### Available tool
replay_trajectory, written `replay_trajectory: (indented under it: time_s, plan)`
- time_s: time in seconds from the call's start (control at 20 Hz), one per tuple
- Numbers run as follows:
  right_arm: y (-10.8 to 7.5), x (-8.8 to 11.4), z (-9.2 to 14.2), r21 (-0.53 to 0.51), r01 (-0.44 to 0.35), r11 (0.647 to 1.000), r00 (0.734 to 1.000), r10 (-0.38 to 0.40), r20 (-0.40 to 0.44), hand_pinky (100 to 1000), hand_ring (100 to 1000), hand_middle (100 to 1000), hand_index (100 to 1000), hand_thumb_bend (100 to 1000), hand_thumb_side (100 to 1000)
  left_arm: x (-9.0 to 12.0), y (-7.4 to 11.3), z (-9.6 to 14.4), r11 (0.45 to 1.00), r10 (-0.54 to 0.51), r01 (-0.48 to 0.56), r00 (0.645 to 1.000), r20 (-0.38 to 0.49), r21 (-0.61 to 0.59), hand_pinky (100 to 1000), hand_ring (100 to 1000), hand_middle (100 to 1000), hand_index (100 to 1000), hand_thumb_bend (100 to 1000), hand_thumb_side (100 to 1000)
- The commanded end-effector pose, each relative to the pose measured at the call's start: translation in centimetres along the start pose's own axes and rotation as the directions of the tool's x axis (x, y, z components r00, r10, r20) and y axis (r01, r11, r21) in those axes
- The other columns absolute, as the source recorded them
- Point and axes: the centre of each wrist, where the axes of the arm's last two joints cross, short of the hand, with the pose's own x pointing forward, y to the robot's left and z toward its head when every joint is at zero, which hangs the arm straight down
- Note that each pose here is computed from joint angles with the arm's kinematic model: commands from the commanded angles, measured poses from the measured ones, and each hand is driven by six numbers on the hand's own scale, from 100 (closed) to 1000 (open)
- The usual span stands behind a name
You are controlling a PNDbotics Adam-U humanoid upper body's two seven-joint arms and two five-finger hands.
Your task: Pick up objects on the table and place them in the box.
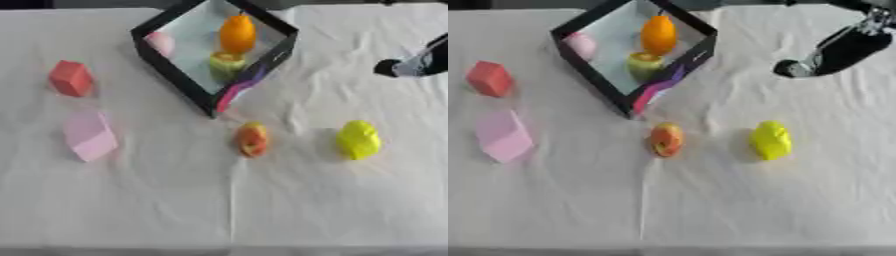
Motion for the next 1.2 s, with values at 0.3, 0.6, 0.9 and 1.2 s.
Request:
replay_trajectory:
  time_s: [0.3,0.6,0.9,1.2]
  plan:
    - [3.2,-1.6,2.0,0.07,-0.017,0.997,0.997,0.022,-0.074,804,791,764,841,539,160,1.1,1.2,-0.1,0.999,-0.03,0.029,0.999,0.031,0.028,773,866,807,881,327,669]
    - [5.8,-1.4,1.9,0.091,0.004,0.996,0.99,0.009,-0.142,780,756,746,826,534,149,1.0,0.9,0.2,1.0,-0.016,0.016,0.999,0.031,0.019,772,866,807,881,327,667]
    - [7.5,-0.7,1.5,0.113,0.077,0.991,0.989,-0.062,-0.133,774,749,746,833,538,151,1.0,0.5,1.0,1.0,0.005,-0.006,0.999,0.042,0.026,771,866,807,880,332,664]
    - [8.8,-0.4,1.5,0.157,0.108,0.982,0.984,-0.083,-0.157,771,749,748,844,541,158,0.6,0.3,1.7,0.999,0.016,-0.017,0.999,0.031,0.031,769,866,807,879,333,668]
